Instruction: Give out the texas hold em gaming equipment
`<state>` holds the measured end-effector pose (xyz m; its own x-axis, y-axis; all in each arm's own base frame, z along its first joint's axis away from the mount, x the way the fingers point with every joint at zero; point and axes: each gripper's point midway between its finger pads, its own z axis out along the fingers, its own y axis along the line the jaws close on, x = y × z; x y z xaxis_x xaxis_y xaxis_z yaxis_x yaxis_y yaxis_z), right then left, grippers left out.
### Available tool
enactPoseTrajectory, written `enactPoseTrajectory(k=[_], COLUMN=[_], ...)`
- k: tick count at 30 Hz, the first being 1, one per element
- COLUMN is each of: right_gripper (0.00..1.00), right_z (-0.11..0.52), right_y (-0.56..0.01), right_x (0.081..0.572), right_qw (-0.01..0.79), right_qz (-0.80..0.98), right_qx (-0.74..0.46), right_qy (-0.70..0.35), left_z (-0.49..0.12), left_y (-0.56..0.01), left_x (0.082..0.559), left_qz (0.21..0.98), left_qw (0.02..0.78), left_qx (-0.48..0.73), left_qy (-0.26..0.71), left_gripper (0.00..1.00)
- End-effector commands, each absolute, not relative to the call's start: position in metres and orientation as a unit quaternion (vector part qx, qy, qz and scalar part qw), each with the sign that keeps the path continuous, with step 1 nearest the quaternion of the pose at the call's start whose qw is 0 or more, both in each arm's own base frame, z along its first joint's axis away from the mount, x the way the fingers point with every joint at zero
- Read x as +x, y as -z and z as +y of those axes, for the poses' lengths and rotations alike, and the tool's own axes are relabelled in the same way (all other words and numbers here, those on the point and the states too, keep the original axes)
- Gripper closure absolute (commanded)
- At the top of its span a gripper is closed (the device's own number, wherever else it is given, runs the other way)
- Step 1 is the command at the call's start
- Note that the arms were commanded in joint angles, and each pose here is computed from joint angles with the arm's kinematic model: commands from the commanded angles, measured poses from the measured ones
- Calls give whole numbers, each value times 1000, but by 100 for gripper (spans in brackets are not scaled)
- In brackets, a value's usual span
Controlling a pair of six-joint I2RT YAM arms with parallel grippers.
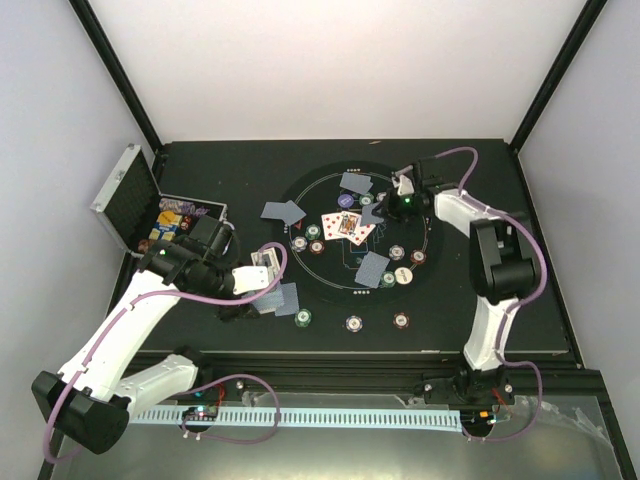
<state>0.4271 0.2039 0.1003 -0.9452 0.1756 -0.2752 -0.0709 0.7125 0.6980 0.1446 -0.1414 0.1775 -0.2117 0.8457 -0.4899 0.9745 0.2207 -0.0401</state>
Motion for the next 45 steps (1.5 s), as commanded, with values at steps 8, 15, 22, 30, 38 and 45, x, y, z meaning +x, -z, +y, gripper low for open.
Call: enactPoseTrajectory(k=[8, 15, 22, 30, 38, 45], right_gripper=[88, 47, 46, 34, 22, 22], right_z=[164, 143, 135, 238, 331, 381], right_y=[-42, -45, -94, -176, -224, -231], right_x=[453, 460, 453, 361, 240, 179], right_qw=[120, 127, 177, 221, 171, 116], right_qz=[948, 965, 969, 912, 819, 787], right_qx=[49, 60, 38, -38, -69, -110], right_qy=[-291, -221, -171, -344, -543, -595], left_z=[-143, -145, -145, -146, -151, -153], left_y=[-186, -189, -189, -190, -199, -199], left_x=[147, 146, 146, 146, 145, 145], left_qz=[753, 752, 752, 751, 749, 748], left_qw=[200, 203, 204, 208, 212, 212], left_qx=[602, 601, 601, 599, 595, 594], left_qy=[173, 179, 181, 184, 201, 205], left_gripper=[98, 98, 98, 98, 99, 98])
